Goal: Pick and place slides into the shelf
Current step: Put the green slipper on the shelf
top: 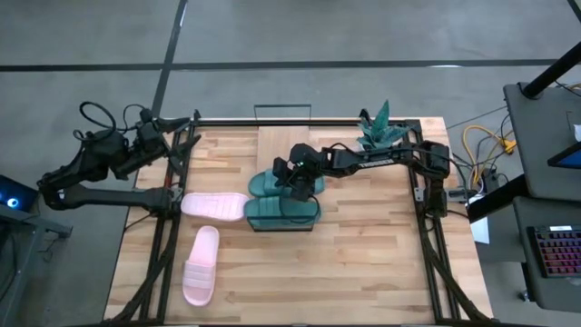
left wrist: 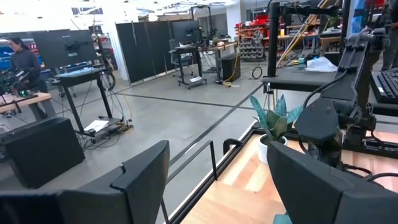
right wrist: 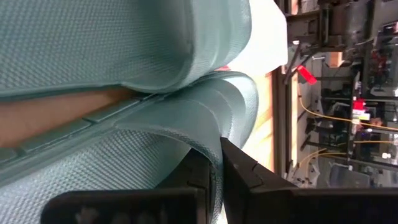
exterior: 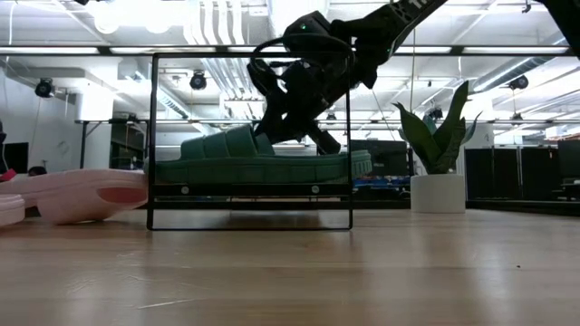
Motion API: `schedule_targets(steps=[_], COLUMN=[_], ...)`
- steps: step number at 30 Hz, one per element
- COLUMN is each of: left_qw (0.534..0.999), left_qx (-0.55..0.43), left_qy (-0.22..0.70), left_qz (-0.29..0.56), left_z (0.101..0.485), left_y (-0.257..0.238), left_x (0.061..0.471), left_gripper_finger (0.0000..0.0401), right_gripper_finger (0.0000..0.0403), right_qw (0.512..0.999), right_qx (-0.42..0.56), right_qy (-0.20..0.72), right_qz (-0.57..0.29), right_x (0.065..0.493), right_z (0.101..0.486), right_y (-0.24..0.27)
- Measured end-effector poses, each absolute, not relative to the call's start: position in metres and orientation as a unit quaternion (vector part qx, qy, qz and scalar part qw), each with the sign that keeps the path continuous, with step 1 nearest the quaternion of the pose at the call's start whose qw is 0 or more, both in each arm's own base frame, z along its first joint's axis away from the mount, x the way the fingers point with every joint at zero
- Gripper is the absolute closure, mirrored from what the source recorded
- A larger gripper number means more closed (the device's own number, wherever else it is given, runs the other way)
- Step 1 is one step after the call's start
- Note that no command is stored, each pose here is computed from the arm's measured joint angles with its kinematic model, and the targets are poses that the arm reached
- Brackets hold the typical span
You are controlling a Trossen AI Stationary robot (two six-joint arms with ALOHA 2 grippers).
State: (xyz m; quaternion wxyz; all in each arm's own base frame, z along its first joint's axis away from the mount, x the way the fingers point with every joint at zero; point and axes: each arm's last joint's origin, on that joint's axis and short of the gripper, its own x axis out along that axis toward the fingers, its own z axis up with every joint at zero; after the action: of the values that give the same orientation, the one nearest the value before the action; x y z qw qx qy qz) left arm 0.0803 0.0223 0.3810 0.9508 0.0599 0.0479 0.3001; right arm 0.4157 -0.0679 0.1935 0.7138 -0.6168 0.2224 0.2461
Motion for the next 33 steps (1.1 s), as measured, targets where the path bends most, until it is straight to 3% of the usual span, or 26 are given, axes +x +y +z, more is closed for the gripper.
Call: schedule_targets(steps=[9,19,27,33], left_qw=[0.951,0.951,0.950,0.950], left_qx=[0.060,0.060,0.062,0.063], left_qy=[0.048,0.049,0.055,0.062], left_qz=[0.300,0.300,0.300,0.299], left_z=[0.381,0.381,0.380,0.379], left_y=[0.022,0.022,0.023,0.023], left_x=[0.081,0.081,0.084,0.088], left_gripper_finger=[0.0146,0.0146,0.0146,0.0146], right_gripper_finger=[0.0385,0.0309,0.0272,0.0267], right_qw=[0.731,0.734,0.762,0.753], right_qx=[-0.593,-0.579,-0.524,-0.507], right_qy=[0.237,0.270,0.317,0.344], right_qz=[0.243,0.228,0.213,0.240], right_x=[0.415,0.413,0.415,0.414], right_z=[0.192,0.192,0.220,0.241], right_y=[-0.068,-0.067,-0.064,-0.057])
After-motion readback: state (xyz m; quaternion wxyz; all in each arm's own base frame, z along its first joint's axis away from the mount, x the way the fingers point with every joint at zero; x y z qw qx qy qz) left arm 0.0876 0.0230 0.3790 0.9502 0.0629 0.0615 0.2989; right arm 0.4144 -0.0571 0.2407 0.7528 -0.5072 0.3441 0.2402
